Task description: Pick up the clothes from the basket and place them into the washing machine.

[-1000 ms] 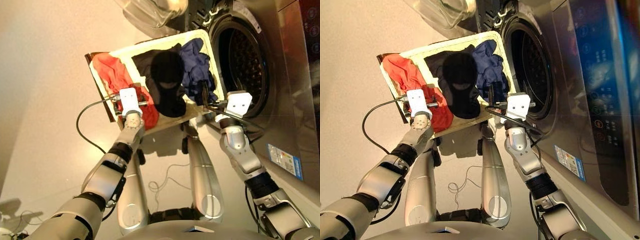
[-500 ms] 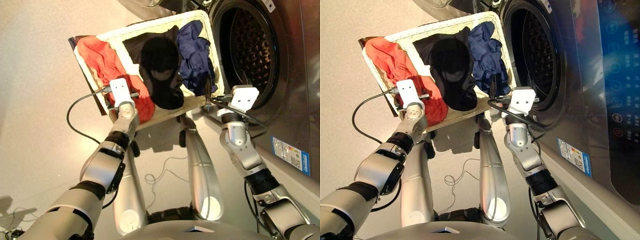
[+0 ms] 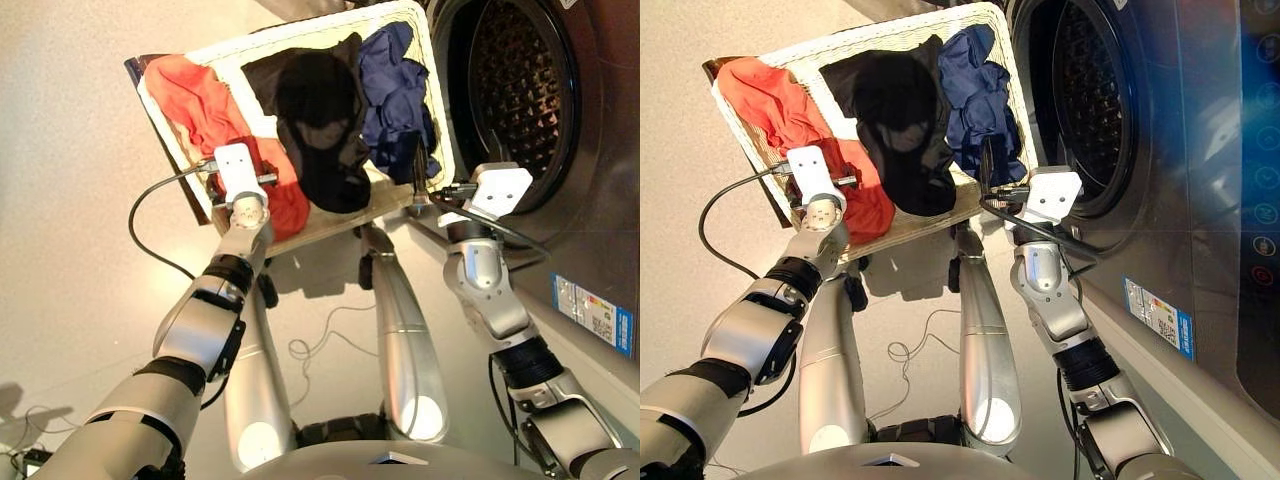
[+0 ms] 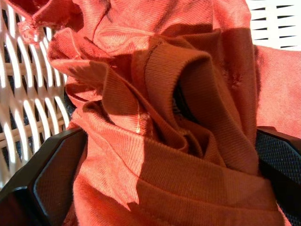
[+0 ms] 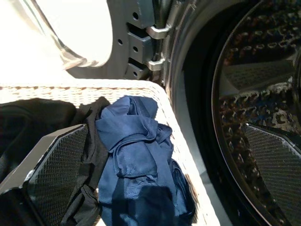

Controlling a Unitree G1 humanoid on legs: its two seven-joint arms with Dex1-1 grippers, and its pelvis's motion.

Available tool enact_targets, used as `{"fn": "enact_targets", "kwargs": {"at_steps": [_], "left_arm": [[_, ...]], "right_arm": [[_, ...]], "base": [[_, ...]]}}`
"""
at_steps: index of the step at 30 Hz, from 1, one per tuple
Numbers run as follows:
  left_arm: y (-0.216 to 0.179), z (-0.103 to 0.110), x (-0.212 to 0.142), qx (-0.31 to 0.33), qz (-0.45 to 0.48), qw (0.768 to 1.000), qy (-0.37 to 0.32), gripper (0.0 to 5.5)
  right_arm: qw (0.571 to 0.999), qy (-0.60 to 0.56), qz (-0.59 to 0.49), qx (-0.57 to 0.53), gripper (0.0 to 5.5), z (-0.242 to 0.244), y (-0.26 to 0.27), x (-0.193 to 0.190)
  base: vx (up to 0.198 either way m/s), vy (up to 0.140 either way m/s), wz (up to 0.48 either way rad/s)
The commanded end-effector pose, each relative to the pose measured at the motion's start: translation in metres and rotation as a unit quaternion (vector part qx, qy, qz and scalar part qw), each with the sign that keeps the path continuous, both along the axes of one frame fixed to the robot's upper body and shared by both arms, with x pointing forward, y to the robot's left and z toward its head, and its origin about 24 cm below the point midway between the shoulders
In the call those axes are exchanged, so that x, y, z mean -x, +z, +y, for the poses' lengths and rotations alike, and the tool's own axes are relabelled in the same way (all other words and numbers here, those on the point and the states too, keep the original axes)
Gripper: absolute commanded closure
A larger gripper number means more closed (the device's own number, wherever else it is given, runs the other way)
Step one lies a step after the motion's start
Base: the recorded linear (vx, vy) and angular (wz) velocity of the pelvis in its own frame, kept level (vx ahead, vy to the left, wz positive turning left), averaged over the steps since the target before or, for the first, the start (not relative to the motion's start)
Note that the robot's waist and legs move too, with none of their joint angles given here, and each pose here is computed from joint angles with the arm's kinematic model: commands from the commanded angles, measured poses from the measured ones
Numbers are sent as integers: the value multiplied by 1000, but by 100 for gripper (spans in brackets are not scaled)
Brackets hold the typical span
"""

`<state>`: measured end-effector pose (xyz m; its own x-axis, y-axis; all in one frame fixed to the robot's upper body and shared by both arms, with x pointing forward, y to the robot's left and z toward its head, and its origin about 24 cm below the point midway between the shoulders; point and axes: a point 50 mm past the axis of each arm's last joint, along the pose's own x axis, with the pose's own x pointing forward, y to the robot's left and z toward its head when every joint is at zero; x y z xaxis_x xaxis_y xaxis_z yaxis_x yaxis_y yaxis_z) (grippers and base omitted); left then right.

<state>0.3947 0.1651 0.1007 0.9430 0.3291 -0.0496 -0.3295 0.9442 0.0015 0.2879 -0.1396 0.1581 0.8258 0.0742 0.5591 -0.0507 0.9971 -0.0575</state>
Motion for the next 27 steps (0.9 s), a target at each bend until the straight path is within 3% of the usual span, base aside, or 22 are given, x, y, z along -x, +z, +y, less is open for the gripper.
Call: {"fn": "enact_targets", "kwargs": {"at_steps": [1, 6, 7, 9, 19, 27], "left_arm": [[4, 28, -4, -13, 25, 999, 22, 0], [7, 22, -6, -16, 21, 1000, 10, 0], [7, 21, -6, -16, 21, 1000, 7, 222], [7, 19, -6, -20, 20, 1000, 5, 550], [5, 5, -3, -7, 1, 1000, -21, 550], [23, -23, 23, -30, -122, 987, -103, 550]], "right_arm": [[996, 24, -79, -32, 0, -5, 28, 19], [996, 26, -80, -34, 0, -4, 29, 19], [996, 27, -80, -34, 0, -4, 29, 19], [996, 29, -80, -34, 0, -4, 29, 19], [997, 41, -66, -20, 0, -1, 25, 17], [999, 24, -46, 3, 0, -13, 19, 16]], "base": [[0, 0, 0], [0, 0, 0], [0, 0, 0], [0, 0, 0], [-23, 5, 2], [-15, 1, 1]]}}
